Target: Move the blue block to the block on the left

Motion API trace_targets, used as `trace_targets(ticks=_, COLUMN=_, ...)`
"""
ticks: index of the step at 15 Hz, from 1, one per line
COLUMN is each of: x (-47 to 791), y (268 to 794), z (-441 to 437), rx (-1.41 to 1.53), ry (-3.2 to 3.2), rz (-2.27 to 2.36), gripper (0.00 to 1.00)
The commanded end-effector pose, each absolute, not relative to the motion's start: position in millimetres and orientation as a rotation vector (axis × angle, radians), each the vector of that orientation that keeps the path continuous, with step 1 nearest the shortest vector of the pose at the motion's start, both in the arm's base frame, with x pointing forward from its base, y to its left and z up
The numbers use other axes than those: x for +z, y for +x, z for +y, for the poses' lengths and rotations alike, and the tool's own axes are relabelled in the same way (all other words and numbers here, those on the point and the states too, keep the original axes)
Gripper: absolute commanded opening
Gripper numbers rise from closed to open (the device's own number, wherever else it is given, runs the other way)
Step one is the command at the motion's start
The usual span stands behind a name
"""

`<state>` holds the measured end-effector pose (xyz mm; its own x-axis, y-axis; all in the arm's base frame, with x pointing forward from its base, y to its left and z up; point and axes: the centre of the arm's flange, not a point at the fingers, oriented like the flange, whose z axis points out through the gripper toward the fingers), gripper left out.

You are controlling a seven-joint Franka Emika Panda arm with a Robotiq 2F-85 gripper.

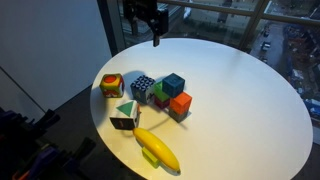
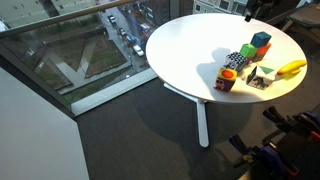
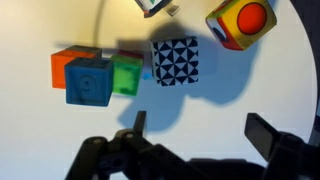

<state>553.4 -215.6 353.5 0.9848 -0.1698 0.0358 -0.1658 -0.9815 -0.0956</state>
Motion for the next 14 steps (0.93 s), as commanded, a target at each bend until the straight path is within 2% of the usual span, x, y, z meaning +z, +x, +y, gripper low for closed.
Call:
trace_targets(ticks=1, x=354.0, y=561.4, z=-235.7, rx=-0.088, ry=-3.076, rz=0.266, gripper=1.0)
trace_targets(ticks=14, x=351.1, y=554.1, z=-233.7, rx=-0.084, ry=-3.086, rz=0.272, gripper=1.0)
